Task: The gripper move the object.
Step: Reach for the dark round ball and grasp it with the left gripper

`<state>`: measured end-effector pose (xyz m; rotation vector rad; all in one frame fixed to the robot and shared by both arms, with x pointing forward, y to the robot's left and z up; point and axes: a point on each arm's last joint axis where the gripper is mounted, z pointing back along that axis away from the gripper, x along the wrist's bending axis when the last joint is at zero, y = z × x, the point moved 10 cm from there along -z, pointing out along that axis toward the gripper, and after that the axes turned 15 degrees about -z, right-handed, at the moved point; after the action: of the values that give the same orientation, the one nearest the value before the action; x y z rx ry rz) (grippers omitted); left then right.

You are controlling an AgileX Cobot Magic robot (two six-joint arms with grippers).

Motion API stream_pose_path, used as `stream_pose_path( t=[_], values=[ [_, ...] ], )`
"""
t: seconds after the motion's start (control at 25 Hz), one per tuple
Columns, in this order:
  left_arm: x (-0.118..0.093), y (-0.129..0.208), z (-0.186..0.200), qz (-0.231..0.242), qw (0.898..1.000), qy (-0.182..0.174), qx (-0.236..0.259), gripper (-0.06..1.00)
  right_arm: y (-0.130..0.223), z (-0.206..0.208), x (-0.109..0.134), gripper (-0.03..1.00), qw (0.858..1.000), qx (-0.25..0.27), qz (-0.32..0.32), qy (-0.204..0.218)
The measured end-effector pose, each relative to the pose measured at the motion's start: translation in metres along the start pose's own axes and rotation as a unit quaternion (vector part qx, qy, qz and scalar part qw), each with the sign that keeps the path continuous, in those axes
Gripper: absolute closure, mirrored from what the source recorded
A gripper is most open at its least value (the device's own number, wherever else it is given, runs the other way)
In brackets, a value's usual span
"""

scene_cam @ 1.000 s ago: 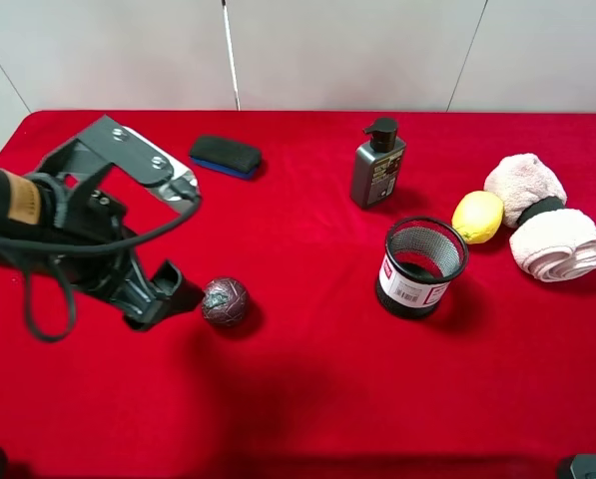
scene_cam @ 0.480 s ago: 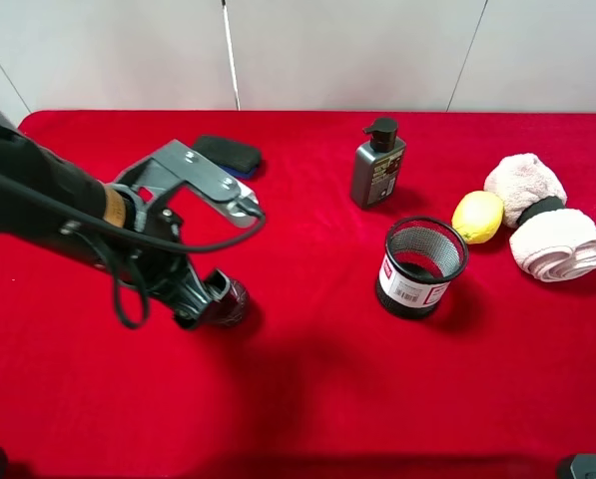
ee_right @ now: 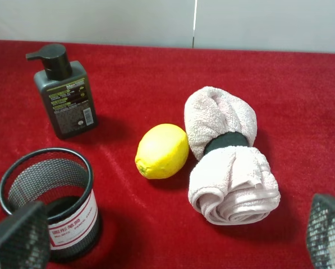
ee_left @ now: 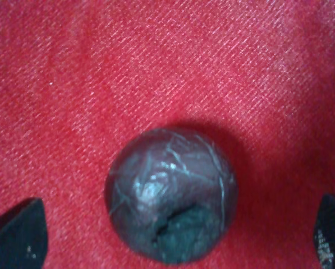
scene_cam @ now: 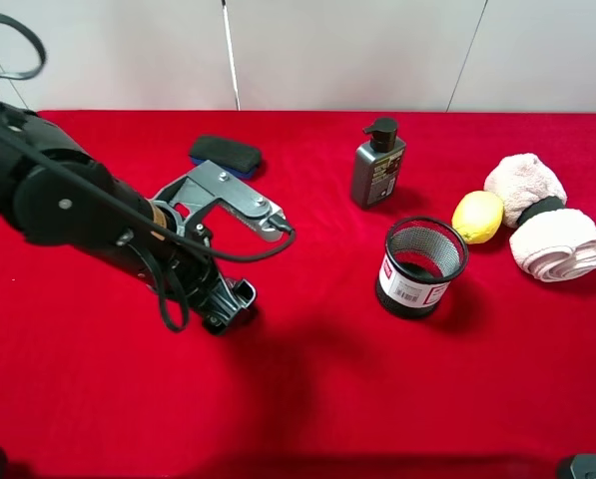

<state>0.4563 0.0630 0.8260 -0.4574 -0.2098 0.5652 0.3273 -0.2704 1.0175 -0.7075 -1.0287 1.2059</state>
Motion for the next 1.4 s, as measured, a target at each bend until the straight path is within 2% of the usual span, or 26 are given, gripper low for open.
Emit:
stream_pose_path(
  t=[0.6, 1.12, 1.4],
  values=[
    [0.001, 0.003, -0.028, 0.001, 1.0, -0.004, 0.001, 0.01, 0.0, 0.0, 0.0, 0.27, 1.0, 0.0, 0.0, 0.0],
    [0.003, -0.001, -0.029, 0.003, 1.0, -0.007, -0.012, 0.03, 0.0, 0.0, 0.0, 0.27, 1.0, 0.0, 0.0, 0.0],
    [0.003, -0.001, -0.029, 0.01, 1.0, -0.007, -0.012, 0.14, 0.0, 0.0, 0.0, 0.27, 1.0, 0.0, 0.0, 0.0]
  ],
)
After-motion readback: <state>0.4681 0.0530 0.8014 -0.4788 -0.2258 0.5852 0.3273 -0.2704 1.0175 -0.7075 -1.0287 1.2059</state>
